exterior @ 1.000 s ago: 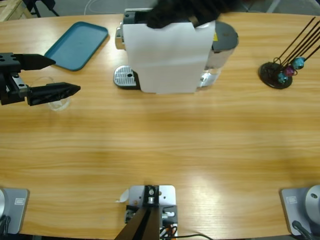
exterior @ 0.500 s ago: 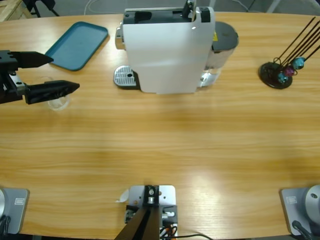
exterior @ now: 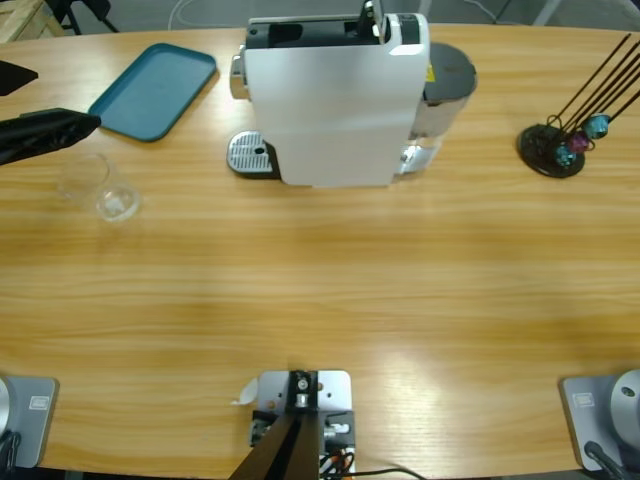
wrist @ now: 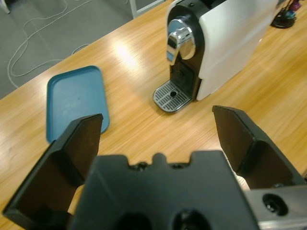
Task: Pour coffee
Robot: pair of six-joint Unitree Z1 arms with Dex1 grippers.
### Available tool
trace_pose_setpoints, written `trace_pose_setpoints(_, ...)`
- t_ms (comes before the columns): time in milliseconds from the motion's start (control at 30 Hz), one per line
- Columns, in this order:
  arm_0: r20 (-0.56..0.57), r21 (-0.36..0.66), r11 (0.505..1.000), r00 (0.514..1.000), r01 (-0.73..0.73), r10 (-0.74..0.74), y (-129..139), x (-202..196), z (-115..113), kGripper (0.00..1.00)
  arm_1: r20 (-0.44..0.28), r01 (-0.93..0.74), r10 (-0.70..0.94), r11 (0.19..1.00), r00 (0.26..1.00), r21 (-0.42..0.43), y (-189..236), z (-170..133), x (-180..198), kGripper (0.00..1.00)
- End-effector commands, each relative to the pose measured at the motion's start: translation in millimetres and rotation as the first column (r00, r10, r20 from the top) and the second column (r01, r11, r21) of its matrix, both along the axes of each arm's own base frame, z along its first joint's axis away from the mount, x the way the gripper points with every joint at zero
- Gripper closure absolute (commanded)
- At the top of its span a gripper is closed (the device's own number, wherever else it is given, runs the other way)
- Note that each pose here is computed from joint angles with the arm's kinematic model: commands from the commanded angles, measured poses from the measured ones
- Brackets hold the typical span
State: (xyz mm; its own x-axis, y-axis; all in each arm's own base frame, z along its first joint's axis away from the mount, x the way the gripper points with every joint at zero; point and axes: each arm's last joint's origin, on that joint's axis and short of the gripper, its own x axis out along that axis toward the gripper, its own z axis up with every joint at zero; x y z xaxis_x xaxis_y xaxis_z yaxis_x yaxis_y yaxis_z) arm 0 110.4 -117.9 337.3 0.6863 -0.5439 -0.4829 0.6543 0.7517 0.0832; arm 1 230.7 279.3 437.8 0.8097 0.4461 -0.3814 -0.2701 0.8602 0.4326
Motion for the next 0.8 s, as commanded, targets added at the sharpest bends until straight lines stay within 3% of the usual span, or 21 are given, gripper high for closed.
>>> trace_pose_setpoints(33,-0.009,0.015,0.999,0.999,-0.036,0.036,10.6,-5.5,4.7,0.0,-0.099,-0.088,0.078,0.991,0.992,-0.099,52.7,-58.0,11.8,1.0)
trace_pose_setpoints(333,-0.024,0.033,0.999,0.999,-0.037,0.037,6.4,-1.9,8.3,0.0,-0.139,-0.143,0.127,0.983,0.982,-0.112,73.7,-87.6,16.2,1.0)
trace_pose_setpoints(633,-0.017,0.018,0.999,0.999,-0.03,0.031,8.6,-4.3,10.5,0.0,-0.248,-0.185,0.14,0.968,0.959,-0.167,80.5,-157.9,14.9,1.0)
trace_pose_setpoints(800,-0.019,0.018,0.999,0.999,-0.028,0.028,8.0,-4.0,10.3,0.0,-0.323,-0.204,0.12,0.949,0.939,-0.24,82.3,-194.6,15.5,1.0)
